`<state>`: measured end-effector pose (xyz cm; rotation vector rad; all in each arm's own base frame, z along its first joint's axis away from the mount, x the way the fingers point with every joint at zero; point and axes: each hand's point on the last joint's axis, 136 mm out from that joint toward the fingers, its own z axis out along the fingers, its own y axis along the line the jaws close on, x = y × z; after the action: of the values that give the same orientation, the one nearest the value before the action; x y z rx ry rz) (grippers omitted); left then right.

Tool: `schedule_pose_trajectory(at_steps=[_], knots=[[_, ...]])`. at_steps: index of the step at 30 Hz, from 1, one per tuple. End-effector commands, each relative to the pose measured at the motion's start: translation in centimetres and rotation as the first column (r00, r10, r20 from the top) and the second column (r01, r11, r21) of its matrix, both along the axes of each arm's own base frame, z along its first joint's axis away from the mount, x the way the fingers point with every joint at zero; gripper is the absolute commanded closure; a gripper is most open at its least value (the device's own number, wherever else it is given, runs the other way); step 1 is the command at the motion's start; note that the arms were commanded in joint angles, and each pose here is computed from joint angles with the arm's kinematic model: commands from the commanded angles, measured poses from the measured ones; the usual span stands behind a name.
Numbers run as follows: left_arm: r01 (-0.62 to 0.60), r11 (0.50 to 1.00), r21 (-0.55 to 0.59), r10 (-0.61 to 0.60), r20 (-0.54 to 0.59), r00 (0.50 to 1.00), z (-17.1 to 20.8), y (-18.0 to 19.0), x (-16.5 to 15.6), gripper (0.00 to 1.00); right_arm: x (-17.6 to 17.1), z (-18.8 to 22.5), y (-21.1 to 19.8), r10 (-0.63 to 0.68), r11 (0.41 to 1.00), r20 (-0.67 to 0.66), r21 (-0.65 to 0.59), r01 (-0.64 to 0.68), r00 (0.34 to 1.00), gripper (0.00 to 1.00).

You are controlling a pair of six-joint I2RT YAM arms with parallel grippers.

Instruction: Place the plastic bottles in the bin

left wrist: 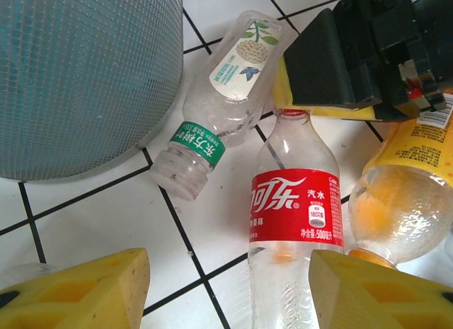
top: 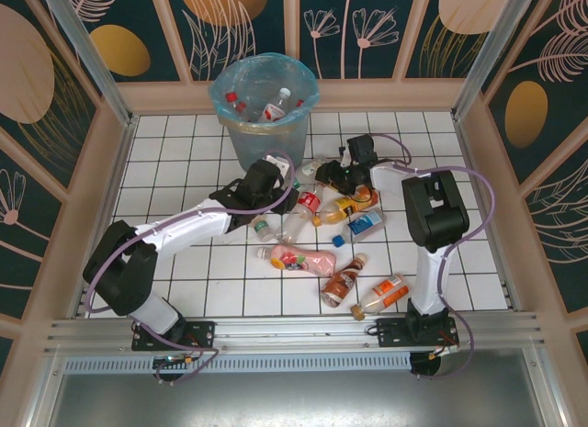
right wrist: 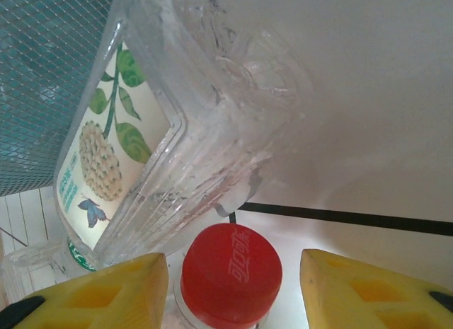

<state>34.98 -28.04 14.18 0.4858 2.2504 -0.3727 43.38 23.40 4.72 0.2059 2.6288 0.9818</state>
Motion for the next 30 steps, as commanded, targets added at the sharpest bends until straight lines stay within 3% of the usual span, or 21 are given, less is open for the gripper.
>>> schedule_pose_trajectory(at_steps=[1, 6, 14, 18, 30], knots=[[-0.017, 1.000, -0.009, 0.017, 0.017, 1.000, 0.9, 0.6, -0.3, 0.38, 0.1, -0.4, 0.3, 0.015, 1.000, -0.022, 0.011, -0.015, 1.000, 0.48], [-0.017, 1.000, -0.006, 0.017, 0.008, 1.000, 0.5, 0.6, -0.3, 0.38, 0.1, -0.6, 1.0, 0.023, 0.998, -0.037, 0.056, -0.021, 0.999, 0.48], [-0.018, 1.000, -0.019, 0.019, 0.030, 0.999, 1.8, 0.8, -0.4, 0.38, 0.5, 0.9, 1.1, 0.018, 0.997, -0.006, 0.078, -0.018, 1.000, 0.60], [-0.019, 0.999, -0.035, 0.021, 0.047, 0.999, 2.9, 0.8, -0.4, 0.38, 1.1, 3.6, 1.2, 0.011, 0.996, 0.055, 0.087, -0.016, 0.998, 0.67], [-0.034, 0.995, -0.097, 0.047, 0.137, 0.989, 7.8, 1.6, -0.7, 0.38, 1.4, 13.9, 0.2, -0.069, 0.995, 0.322, 0.095, 0.040, 0.944, 0.76]])
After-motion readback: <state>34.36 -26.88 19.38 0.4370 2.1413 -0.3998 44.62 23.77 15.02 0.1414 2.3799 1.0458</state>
